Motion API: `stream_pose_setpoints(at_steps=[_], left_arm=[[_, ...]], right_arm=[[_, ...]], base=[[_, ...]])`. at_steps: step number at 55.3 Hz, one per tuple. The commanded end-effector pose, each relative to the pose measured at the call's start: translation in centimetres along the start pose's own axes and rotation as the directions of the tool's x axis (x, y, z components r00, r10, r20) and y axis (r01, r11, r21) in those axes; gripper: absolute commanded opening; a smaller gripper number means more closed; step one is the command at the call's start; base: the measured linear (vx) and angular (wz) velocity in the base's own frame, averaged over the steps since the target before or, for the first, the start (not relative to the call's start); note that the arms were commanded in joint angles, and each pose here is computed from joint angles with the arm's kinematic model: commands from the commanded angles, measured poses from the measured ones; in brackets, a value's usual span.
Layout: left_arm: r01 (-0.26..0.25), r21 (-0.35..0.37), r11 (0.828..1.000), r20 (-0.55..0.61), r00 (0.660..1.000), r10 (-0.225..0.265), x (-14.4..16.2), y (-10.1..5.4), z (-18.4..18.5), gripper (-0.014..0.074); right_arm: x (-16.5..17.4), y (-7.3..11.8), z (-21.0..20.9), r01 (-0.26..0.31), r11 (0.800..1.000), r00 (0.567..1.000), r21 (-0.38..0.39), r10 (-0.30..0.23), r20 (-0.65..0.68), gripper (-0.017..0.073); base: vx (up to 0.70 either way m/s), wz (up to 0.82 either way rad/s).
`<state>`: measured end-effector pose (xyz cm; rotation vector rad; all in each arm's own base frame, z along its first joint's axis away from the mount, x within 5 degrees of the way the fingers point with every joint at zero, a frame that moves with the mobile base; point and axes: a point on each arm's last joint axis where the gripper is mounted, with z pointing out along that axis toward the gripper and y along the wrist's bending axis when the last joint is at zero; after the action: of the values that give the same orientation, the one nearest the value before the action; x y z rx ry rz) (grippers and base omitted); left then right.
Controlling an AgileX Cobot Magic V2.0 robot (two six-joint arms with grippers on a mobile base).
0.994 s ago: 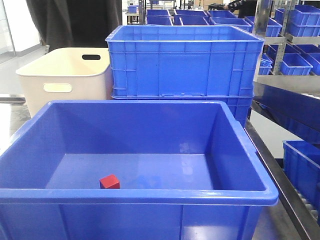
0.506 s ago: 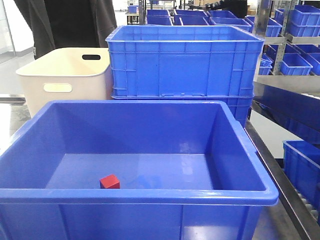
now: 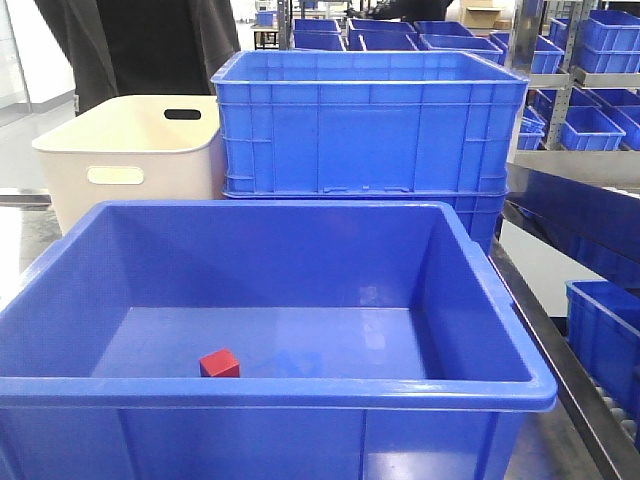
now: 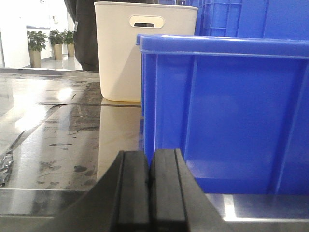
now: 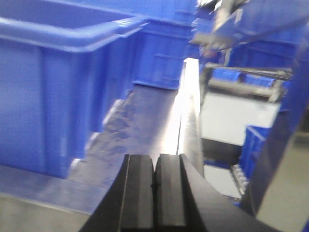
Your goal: Pick red and yellow blocks into blue bin
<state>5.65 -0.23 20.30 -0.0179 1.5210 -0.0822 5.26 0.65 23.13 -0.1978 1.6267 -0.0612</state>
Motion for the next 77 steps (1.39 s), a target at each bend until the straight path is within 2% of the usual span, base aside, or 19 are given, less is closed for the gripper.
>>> stream_pose_setpoints(at_steps=[1, 11, 34, 40, 46, 52, 57, 66, 77], left_arm=[[0.014, 0.004, 1.0, 0.122, 0.992, -0.014, -1.5, 0.0, -0.2, -0.0001], [0.014, 0.004, 1.0, 0.122, 0.992, -0.014, -1.5, 0.0, -0.2, -0.0001], [0.014, 0.004, 1.0, 0.122, 0.992, -0.014, -1.5, 0.0, -0.2, 0.0], [0.014, 0.004, 1.0, 0.122, 0.992, -0.014, -1.5, 0.0, -0.2, 0.0], [0.014, 0.004, 1.0, 0.122, 0.992, -0.014, -1.5, 0.0, -0.2, 0.0], [0.014, 0.004, 1.0, 0.122, 0.992, -0.014, -1.5, 0.0, -0.2, 0.0], [0.014, 0.004, 1.0, 0.122, 0.992, -0.014, -1.5, 0.0, -0.2, 0.0], [0.014, 0.004, 1.0, 0.122, 0.992, -0.014, -1.5, 0.0, -0.2, 0.0], [0.014, 0.004, 1.0, 0.122, 0.992, -0.014, -1.5, 0.0, -0.2, 0.0]], right_arm=[[0.3, -0.4, 0.0, -0.01, 0.997, 0.99, 0.075, -0.001, 0.14, -0.001], [2.6, -0.3, 0.4, -0.02, 0.994, 0.985, 0.111, 0.001, 0.173, -0.001], [2.2, -0.3, 0.3, -0.009, 0.993, 0.976, 0.115, -0.016, 0.216, -0.001], [2.0, -0.2, 0.3, -0.03, 0.995, 0.971, 0.098, 0.006, 0.239, -0.001], [1.9, -0.2, 0.3, -0.076, 0.993, 0.965, 0.088, 0.051, 0.257, -0.001], [1.9, -0.5, 0.2, -0.12, 0.986, 0.961, 0.117, 0.086, 0.261, -0.001], [1.9, -0.6, 0.2, -0.114, 0.983, 0.963, 0.141, 0.074, 0.26, -0.001], [2.0, -0.4, 0.3, -0.099, 0.989, 0.968, 0.112, 0.069, 0.241, -0.001], [2.1, -0.4, 0.3, -0.089, 0.989, 0.972, 0.114, 0.061, 0.229, -0.001]], base=[[0.0, 0.0], [0.0, 0.0], [0.0, 0.0], [0.0, 0.0], [0.0, 0.0], [0.0, 0.0], [0.0, 0.0], [0.0, 0.0], [0.0, 0.0]])
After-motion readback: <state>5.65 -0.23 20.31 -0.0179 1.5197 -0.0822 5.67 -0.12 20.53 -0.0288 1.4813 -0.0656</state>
